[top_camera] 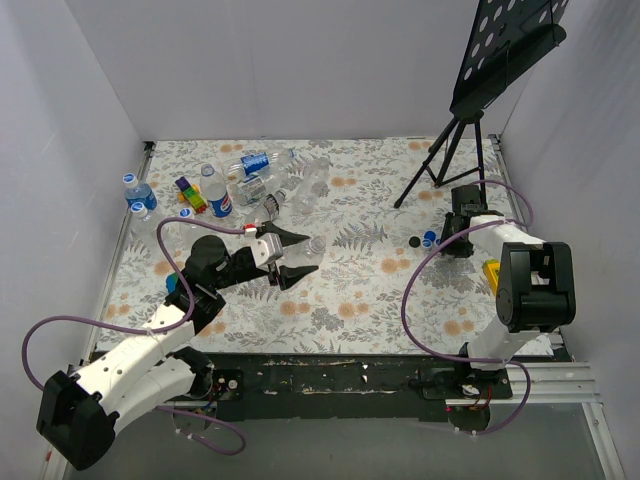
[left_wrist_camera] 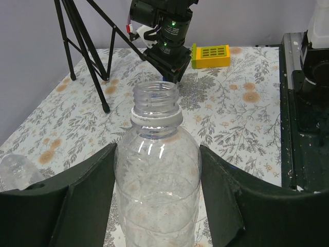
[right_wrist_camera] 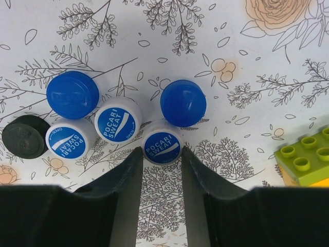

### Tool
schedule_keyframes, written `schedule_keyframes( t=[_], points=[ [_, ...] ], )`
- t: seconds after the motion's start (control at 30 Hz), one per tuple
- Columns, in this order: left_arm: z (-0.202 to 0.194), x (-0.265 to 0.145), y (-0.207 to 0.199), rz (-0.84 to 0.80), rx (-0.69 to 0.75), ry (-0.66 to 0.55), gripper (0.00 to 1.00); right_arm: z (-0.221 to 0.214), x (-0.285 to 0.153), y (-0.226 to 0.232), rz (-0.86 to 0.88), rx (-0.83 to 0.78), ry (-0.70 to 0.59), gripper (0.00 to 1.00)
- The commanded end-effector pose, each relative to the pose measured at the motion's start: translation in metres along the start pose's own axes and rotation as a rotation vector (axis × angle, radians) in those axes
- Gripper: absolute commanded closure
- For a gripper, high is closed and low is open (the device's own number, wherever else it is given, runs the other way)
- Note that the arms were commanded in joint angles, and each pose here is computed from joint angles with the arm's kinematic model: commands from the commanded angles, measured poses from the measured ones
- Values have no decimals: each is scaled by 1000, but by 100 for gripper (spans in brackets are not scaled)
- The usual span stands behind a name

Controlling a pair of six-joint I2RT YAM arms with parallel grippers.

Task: Screw on the bottle caps
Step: Pick up the bottle cap from the center of the board, then place the bottle cap at the center of the board.

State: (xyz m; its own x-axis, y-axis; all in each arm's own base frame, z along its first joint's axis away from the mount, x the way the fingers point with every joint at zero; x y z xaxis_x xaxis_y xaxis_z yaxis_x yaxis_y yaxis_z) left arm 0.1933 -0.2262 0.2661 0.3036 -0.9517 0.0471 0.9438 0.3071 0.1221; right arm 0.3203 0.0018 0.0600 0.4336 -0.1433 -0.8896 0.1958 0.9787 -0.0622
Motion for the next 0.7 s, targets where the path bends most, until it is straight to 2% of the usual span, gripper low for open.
schedule_keyframes(
  t=[0.0, 0.27, 0.47, 0.67],
  points=[
    [6, -4, 3, 40, 43, -9, 90, 7, -9, 3, 33, -10, -29, 66],
    [32, -24, 11, 183, 119, -92, 92, -28, -36, 48, 190, -140, -24, 69],
    [47, -37, 19, 286, 139, -150, 93, -52, -64, 115, 323, -343, -25, 68],
    [36, -28, 10, 195, 118, -135, 93, -87, -83, 169, 396, -546, 0, 68]
  ],
)
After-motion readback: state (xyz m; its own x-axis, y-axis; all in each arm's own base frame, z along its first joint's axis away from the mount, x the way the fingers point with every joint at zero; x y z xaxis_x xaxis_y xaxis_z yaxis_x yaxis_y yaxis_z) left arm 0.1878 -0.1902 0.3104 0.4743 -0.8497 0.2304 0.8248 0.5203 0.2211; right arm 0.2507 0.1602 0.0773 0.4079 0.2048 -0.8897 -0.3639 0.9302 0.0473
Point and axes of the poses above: each gripper's point midway between its finger pads, its own x axis out along the fingers, its own y axis along the line the jaws close on, z = x × y, the point moved 4 cm from there along -x, back along the fingers, and after that the axes turned 5 degrees about -x, right-handed, at the moved point
